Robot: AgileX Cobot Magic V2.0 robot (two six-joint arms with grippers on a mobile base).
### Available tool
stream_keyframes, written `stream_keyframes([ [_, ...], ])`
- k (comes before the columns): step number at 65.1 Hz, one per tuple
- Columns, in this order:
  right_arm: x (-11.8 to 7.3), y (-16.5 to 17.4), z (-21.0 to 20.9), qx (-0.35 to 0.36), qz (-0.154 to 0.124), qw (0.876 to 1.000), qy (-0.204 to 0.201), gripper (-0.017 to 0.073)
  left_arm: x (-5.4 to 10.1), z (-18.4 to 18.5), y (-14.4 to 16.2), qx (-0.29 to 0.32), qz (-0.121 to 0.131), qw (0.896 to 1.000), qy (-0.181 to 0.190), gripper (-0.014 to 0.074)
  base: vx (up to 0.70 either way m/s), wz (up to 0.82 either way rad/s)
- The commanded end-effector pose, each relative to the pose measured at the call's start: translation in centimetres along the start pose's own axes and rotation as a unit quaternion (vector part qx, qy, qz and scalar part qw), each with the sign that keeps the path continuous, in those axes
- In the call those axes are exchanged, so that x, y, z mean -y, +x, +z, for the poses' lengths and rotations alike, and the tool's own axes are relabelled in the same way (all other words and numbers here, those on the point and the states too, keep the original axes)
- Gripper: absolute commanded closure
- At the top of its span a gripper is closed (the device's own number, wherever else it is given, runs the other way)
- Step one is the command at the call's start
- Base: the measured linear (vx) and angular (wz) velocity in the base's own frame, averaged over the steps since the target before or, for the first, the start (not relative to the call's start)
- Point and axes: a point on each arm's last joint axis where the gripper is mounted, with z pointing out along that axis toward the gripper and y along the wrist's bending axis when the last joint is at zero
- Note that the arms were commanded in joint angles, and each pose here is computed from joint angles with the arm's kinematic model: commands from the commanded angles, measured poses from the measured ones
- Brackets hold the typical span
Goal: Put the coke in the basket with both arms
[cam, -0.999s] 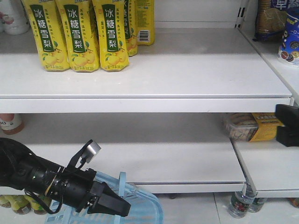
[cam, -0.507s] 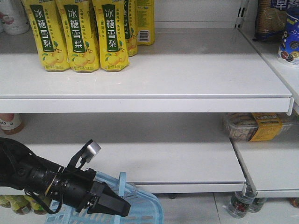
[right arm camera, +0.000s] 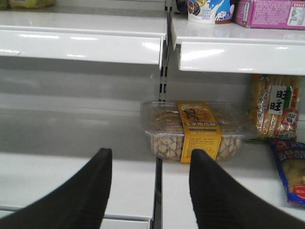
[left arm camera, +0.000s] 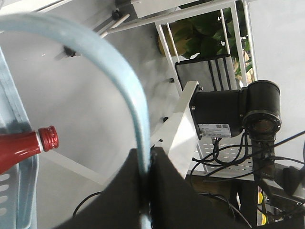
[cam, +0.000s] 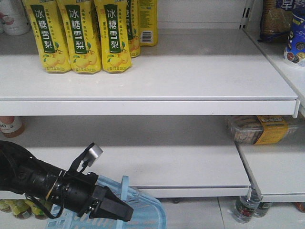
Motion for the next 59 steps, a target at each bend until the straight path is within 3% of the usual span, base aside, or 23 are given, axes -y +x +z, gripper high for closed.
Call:
stream_keyframes([
  [1, -0.04, -0.92, 0.05, 0.039, -0.005, 0.999, -0.002, 0.0195, 3.61, -0.9, -0.26, -0.003, 0.025, 0.992, 0.121, 0.0599, 0.0, 0.0],
  [18, -0.03, -0.73, 0.13, 0.037, -0.01, 0.999, 0.0, 0.0237, 3.61, -0.9, -0.26, -0.003, 0.025, 0.992, 0.121, 0.0599, 0.0, 0.0],
  [32, -0.04, -0.84, 0.12, 0.043, -0.009, 0.999, -0.001, 0.0576, 3.61, -0.9, -0.26, -0.003, 0.025, 0.992, 0.121, 0.0599, 0.0, 0.0],
  [59, -0.06, -1.04, 0.1, 0.054, -0.008, 0.999, -0.002, 0.0569, 3.61, -0.9, -0.26, -0.003, 0.025, 0.992, 0.121, 0.0599, 0.0, 0.0],
])
